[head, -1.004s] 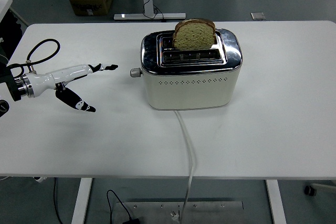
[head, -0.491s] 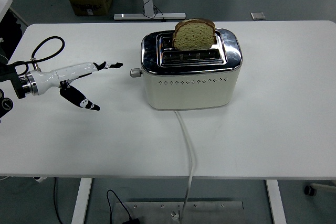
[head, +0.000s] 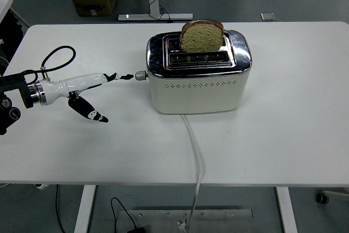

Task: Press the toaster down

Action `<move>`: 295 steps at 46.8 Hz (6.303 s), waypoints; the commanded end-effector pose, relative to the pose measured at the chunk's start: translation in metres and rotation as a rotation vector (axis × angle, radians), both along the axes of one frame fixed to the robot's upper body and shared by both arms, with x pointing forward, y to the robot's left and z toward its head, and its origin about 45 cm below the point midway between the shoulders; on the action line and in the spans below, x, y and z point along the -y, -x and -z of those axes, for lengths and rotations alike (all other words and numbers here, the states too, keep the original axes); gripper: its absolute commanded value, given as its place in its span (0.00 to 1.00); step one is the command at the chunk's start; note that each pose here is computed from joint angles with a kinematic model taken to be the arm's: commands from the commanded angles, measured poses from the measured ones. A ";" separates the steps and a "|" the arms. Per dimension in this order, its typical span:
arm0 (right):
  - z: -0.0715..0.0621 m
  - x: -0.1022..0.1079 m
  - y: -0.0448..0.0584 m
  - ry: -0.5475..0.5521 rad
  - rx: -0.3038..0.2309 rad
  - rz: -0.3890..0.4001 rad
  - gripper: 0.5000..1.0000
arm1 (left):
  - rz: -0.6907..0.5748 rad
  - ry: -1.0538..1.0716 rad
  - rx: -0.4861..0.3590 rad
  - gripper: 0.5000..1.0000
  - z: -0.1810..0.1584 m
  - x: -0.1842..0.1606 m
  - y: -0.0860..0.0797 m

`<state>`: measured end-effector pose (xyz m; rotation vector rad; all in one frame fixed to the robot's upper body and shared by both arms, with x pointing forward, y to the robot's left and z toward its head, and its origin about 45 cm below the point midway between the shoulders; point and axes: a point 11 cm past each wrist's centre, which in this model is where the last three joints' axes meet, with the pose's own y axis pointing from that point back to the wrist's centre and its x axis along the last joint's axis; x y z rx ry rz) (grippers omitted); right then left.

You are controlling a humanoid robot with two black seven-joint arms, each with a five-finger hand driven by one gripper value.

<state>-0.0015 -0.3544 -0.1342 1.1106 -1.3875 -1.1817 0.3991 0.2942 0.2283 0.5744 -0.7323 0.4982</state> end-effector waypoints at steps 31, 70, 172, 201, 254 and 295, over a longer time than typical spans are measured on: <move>0.000 0.000 0.000 0.000 0.000 0.000 1.00 | -0.001 0.007 0.013 1.00 -0.006 0.001 -0.003; 0.000 0.000 0.000 0.000 0.000 0.001 1.00 | 0.007 0.013 0.003 1.00 0.004 0.014 -0.008; 0.000 0.000 0.000 0.000 0.000 -0.002 1.00 | -0.066 0.032 -0.135 1.00 0.058 0.010 0.002; 0.000 0.000 0.000 0.000 0.000 0.000 1.00 | -0.205 0.174 -0.164 1.00 0.044 -0.019 -0.002; 0.000 0.000 0.000 0.000 0.000 0.001 1.00 | -0.847 1.032 -0.212 1.00 0.023 -0.120 -0.024; 0.000 0.000 0.000 0.000 0.000 0.000 1.00 | -0.983 1.314 -0.396 1.00 0.028 -0.084 -0.068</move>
